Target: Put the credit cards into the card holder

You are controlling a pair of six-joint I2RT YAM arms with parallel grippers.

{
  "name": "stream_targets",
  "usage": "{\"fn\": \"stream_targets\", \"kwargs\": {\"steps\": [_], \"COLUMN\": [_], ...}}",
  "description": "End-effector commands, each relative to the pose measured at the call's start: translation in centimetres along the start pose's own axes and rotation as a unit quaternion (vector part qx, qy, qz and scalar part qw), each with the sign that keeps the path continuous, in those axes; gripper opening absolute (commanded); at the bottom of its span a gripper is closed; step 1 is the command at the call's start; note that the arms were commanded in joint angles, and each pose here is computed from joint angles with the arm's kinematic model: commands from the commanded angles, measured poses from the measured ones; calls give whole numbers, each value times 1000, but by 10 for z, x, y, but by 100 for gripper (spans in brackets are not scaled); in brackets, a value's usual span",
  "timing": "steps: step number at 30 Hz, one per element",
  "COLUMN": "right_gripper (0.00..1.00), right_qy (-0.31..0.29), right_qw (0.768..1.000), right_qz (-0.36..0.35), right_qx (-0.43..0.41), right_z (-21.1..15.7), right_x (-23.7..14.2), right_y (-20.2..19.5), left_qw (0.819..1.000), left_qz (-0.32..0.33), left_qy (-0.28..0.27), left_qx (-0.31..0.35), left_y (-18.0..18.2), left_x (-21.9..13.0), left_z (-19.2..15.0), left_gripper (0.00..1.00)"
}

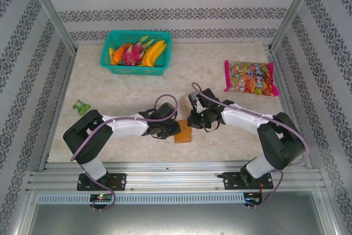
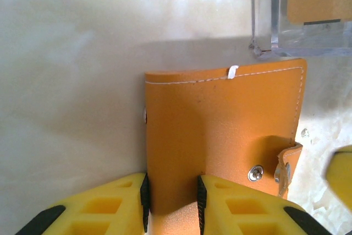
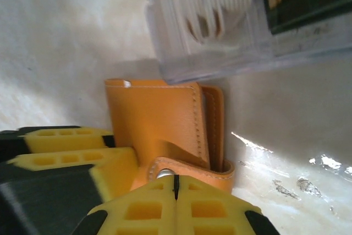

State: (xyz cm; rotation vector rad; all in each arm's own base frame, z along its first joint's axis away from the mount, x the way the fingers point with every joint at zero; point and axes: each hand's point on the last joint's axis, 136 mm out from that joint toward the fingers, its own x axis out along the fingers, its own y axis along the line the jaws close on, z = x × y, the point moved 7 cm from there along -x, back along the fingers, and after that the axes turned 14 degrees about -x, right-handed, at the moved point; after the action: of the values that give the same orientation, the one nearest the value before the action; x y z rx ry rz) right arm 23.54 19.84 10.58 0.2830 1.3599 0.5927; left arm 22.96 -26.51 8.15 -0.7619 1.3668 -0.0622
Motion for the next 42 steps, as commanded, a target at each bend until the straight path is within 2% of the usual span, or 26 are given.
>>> {"fn": "stream_targets", "kwargs": {"steps": [1,16,23,25,27,30,33,42], "right_gripper": [5,5,4,5,4,6,5,4], "right_qy": [16,48,50,33,-17,-80,-82,-106], "right_qw": [1000,998,998,999,998,995,996,994], "right_qz": [12,30,15,-11,-43,-32,-3,-4], "right_qx": [-3,-22,-34,-40,-47,-46,-26,25], "right_z": [-2,-4,-8,-8,-7,-5,-6,-10], "right_x": [3,21,19,14,6,-3,-2,-10], "right_y": [2,5,5,3,0,1,-2,-21], "left_qw": [999,1000,999,999,999,999,997,994], "left_qz": [31,30,32,31,31,33,44,63], "left_qy": [-9,-5,-3,-2,0,8,16,25], "left_qx": [4,6,7,11,20,43,68,84], "left_y": [15,13,14,13,12,10,10,13], "left_x": [16,17,18,18,18,19,20,22], "left_z": [5,5,5,5,5,4,4,3], "left_gripper": [31,31,31,30,29,27,27,26]}}
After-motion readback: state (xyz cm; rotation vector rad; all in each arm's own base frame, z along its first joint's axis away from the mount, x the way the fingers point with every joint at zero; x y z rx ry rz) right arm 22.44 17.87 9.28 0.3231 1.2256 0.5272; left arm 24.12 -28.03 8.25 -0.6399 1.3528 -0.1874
